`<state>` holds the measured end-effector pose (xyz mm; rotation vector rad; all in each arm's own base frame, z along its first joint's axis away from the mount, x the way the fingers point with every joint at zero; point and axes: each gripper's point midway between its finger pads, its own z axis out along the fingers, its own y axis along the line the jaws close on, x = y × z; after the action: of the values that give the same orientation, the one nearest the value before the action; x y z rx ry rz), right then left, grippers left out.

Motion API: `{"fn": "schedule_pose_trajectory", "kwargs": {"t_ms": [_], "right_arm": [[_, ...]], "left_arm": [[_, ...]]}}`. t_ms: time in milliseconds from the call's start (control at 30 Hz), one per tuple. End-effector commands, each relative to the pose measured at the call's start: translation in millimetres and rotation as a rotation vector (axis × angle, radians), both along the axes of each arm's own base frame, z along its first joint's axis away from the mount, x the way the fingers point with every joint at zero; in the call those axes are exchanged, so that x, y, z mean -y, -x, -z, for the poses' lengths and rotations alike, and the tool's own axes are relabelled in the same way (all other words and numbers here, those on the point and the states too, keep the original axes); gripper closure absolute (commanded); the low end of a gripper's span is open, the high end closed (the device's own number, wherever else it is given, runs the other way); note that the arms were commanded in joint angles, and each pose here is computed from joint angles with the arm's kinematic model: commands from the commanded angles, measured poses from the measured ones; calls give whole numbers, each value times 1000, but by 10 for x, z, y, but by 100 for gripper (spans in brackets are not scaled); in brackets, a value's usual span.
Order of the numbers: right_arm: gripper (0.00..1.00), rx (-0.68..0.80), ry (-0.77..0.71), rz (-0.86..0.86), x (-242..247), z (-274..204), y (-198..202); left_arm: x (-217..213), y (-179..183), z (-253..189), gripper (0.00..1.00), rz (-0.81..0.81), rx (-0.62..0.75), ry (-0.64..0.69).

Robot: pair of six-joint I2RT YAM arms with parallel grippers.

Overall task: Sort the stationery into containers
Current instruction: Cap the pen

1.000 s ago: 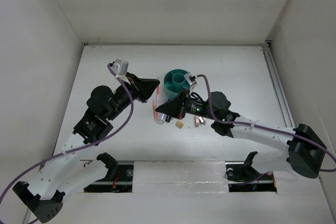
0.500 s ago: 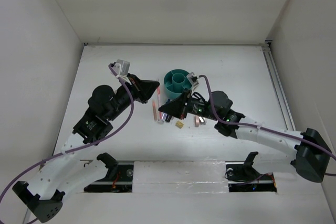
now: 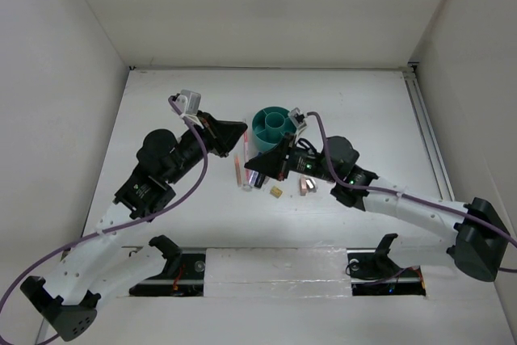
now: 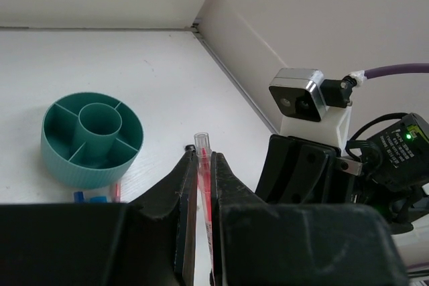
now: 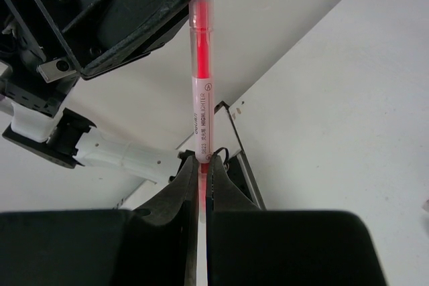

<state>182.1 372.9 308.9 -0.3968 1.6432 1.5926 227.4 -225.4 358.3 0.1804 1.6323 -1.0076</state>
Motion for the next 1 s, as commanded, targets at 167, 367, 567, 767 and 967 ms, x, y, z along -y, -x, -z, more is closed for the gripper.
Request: {"fn": "schedule_pose_trajectory", "kwargs": {"t_ms": [167,367,567,767,967], "right_arm": [[100,208,-247,86,233,-1087,-222],[100,216,-262,60,245,-1194,-223],[100,214,-281,42,263,-1269,-271],[100,250,-287,60,348,-1505,-408],[100,252,-262,41,310,-1502,-441]], "left_arm": [[83,134,370,100,88,-83,-97],[146,132,451,100,120,-99,-118],[168,154,472,100,138,-100,-117],[177,168,514,100,148,-107,-121],[166,182,488,100,147,-100,-116]]}}
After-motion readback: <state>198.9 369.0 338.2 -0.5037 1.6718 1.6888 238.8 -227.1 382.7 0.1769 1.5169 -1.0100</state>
